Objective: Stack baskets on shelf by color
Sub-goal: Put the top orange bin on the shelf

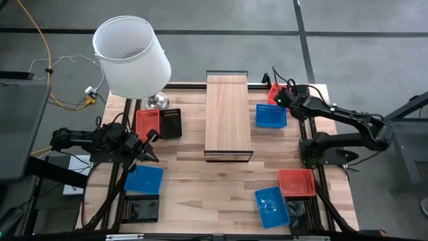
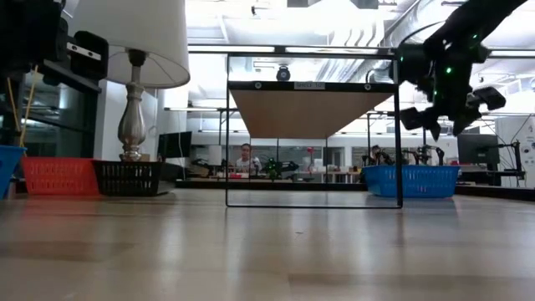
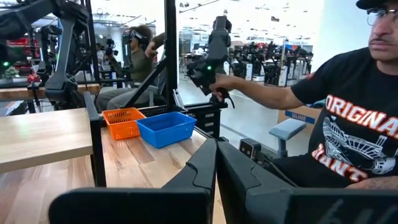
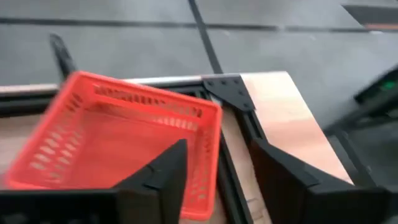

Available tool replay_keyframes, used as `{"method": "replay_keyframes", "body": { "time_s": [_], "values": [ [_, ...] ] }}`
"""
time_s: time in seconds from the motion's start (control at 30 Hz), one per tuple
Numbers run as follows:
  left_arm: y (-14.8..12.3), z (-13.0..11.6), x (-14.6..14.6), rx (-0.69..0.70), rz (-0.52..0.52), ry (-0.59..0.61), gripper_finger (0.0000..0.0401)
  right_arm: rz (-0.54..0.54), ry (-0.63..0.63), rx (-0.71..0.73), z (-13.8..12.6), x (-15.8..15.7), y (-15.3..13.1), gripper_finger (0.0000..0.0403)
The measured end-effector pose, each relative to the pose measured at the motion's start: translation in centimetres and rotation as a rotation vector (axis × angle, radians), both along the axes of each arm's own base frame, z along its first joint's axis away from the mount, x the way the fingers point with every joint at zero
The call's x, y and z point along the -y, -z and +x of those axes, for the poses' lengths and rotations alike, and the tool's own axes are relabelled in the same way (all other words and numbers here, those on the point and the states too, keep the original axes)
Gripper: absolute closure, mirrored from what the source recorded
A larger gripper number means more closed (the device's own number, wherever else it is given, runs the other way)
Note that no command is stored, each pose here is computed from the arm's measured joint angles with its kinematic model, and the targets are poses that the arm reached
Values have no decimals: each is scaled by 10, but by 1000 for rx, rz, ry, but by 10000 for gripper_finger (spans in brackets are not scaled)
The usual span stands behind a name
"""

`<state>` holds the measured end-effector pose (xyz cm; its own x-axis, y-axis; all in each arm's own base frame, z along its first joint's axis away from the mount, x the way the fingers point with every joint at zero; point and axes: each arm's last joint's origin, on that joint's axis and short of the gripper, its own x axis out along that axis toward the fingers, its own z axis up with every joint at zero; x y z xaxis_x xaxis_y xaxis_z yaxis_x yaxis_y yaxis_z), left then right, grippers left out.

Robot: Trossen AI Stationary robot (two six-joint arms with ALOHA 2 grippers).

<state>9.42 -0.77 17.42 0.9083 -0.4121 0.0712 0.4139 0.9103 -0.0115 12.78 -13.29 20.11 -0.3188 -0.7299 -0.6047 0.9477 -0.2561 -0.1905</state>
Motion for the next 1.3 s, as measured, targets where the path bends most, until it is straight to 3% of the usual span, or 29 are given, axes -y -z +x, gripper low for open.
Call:
{"method": "replay_keyframes", "body": {
  "time_s": [0.17,0.57,0.93,1.07,1.3],
  "values": [
    [0,0,0,0,0,0,400,52,47,-25,4,8,16,198],
    [0,0,0,0,0,0,400,129,140,-91,13,17,52,204],
    [0,0,0,0,0,0,400,158,239,-82,10,25,68,207],
    [0,0,0,0,0,0,400,160,229,-79,10,26,69,233],
    [0,0,0,0,0,0,400,162,206,-93,11,27,68,328]
  ]
}}
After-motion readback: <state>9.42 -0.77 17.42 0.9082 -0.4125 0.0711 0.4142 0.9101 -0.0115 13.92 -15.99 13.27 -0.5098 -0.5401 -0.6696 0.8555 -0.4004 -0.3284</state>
